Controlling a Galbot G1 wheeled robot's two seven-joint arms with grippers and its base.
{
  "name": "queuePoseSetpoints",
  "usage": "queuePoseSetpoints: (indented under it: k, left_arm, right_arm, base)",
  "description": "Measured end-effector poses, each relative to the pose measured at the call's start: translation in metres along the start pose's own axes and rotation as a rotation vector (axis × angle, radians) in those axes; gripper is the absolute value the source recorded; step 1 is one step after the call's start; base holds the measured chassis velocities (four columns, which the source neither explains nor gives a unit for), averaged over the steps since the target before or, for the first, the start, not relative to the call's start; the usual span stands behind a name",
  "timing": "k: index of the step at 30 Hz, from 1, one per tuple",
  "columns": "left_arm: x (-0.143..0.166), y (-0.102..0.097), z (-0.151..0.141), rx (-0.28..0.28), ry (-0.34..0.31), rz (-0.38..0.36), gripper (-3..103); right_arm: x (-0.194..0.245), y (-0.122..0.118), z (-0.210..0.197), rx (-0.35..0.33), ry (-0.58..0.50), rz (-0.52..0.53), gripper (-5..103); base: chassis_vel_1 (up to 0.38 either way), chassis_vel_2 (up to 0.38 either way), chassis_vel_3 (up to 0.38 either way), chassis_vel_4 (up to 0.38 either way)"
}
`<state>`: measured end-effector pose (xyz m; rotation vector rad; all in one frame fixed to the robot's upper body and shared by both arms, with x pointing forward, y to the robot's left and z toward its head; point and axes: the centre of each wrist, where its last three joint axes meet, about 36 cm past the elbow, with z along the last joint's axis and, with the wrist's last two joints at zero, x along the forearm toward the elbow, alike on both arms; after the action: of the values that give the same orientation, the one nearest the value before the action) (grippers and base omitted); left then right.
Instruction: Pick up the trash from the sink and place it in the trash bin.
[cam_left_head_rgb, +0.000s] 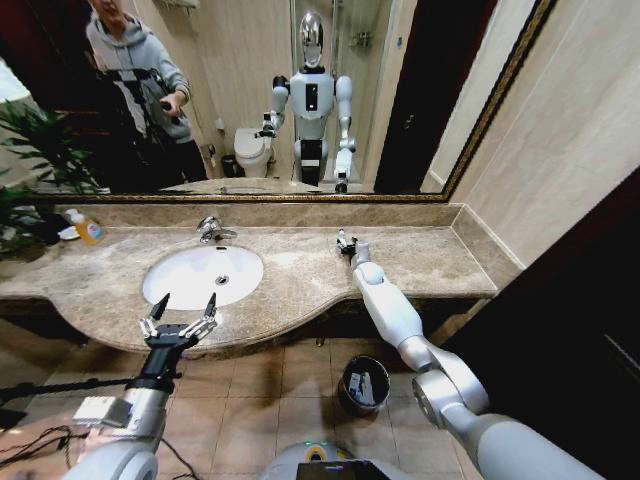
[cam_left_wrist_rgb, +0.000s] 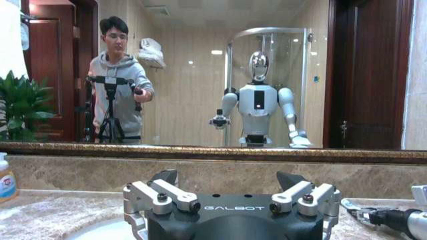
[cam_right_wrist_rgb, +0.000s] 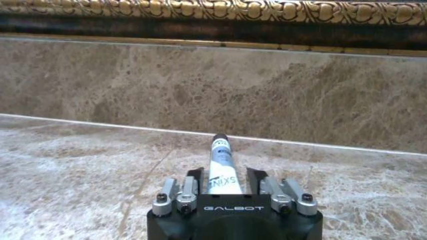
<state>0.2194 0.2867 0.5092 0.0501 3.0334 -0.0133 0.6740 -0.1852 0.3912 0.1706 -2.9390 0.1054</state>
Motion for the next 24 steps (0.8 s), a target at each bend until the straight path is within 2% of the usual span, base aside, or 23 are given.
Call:
queuePoseSetpoints:
  k: [3, 4, 6, 7, 11, 13, 15, 20, 24]
  left_arm:
    - [0.000, 0.000, 0.000, 0.000, 0.000, 0.000, 100]
    - [0.000, 0.000, 0.000, 0.000, 0.000, 0.000, 100]
    - [0.000, 0.000, 0.000, 0.000, 0.000, 0.000, 100]
    - [0.000, 0.000, 0.000, 0.000, 0.000, 0.000, 100]
    - [0.000, 0.000, 0.000, 0.000, 0.000, 0.000, 100]
    - [0.000, 0.000, 0.000, 0.000, 0.000, 0.000, 100]
    - [0.000, 0.000, 0.000, 0.000, 0.000, 0.000, 100]
    - [0.000, 0.000, 0.000, 0.000, 0.000, 0.000, 100]
    - [0.000, 0.000, 0.000, 0.000, 0.000, 0.000, 100]
  right_arm:
    - [0.004, -0.002, 0.002, 0.000, -0.002, -0.006, 32]
    - [0.004, -0.002, 0.002, 0.000, -0.002, -0.006, 32]
    - [0.006, -0.005, 0.001, -0.001, -0.005, -0.006, 21]
    - [0.006, -0.005, 0.001, -0.001, -0.005, -0.006, 21]
    - [0.010, -0.010, -0.001, -0.002, -0.009, -0.004, 8]
    - [0.012, -0.011, -0.002, -0.003, -0.010, -0.003, 8]
    - [0.016, -0.013, -0.003, -0.005, -0.011, -0.002, 2]
    - [0.029, -0.018, -0.010, -0.005, -0.030, -0.001, 2]
    - [0.061, -0.029, -0.023, -0.010, -0.074, -0.009, 2]
  base:
    - [0.000, 0.000, 0.000, 0.000]
    - [0.000, 0.000, 0.000, 0.000]
    - [0.000, 0.000, 0.000, 0.000]
    - [0.000, 0.000, 0.000, 0.000]
    - [0.000, 0.000, 0.000, 0.000]
    - [0.000, 0.000, 0.000, 0.000]
    - [0.000, 0.000, 0.000, 0.000]
    - [0.000, 0.000, 0.000, 0.000]
    - [0.000, 0.000, 0.000, 0.000]
